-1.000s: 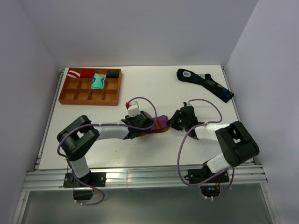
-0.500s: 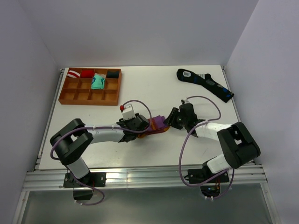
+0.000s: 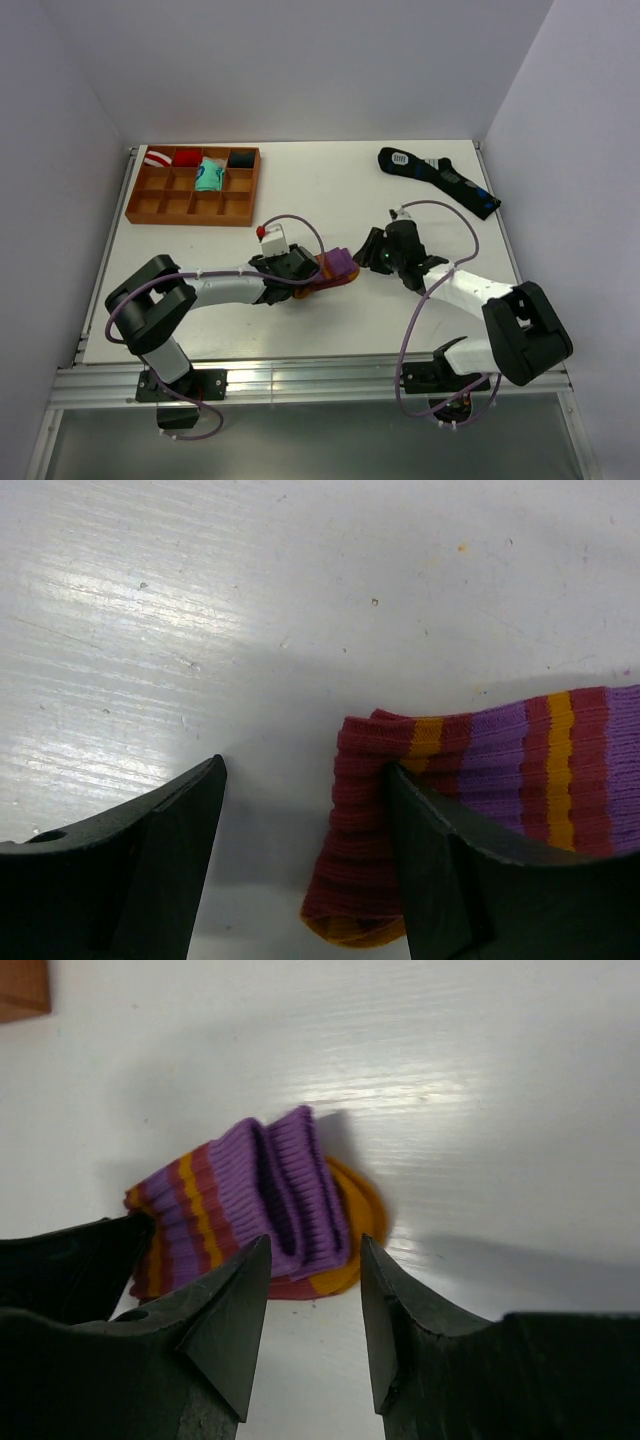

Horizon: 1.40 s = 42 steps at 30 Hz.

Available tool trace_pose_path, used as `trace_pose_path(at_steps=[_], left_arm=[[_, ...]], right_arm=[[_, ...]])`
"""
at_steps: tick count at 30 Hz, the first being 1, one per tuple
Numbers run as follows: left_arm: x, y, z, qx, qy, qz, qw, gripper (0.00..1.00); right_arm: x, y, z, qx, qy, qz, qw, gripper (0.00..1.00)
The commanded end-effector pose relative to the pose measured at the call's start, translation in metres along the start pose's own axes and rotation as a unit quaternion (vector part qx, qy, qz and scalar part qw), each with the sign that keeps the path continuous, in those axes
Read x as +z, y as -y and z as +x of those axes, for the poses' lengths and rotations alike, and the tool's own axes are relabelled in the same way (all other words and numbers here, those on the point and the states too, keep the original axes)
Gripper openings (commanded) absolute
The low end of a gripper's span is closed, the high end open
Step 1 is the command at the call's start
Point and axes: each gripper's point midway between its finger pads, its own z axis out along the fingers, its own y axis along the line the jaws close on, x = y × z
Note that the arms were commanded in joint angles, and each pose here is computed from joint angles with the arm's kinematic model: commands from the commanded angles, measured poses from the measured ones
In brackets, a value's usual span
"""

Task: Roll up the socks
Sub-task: Fold the sock at the center of the board.

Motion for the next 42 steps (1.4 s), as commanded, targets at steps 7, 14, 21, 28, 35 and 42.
trace_pose_path(at_steps=[7, 14, 21, 28, 35, 42], left_arm=[[-0.016, 0.009, -0.006, 0.016, -0.013, 0.014, 1.000, 0.76], [-0.020, 0.020, -0.018, 0.018, -0.006, 0.023, 1.000, 0.77], [-0.020, 0.025, -0.020, 0.019, -0.004, 0.025, 0.999, 0.77], [-0.017, 0.031, -0.021, 0.020, -0.004, 0.029, 0.999, 0.77], [-0.014, 0.030, -0.020, 0.019, -0.007, 0.026, 0.999, 0.77], [-0.011, 0.031, -0.018, 0.022, -0.008, 0.025, 0.999, 0.77]], right_arm=[[0.012, -0.042, -0.004, -0.066, -0.006, -0.015, 0.998, 0.46], [0.022, -0.036, 0.000, -0.089, -0.015, 0.022, 0.996, 0.46], [0.031, -0.036, 0.008, -0.096, -0.034, 0.022, 0.995, 0.44], [0.030, -0.035, 0.014, -0.092, -0.037, 0.019, 0.995, 0.32], [0.019, -0.038, 0.001, -0.093, -0.016, 0.025, 0.995, 0.10], [0.014, -0.032, -0.005, -0.098, -0.008, 0.046, 0.994, 0.08]])
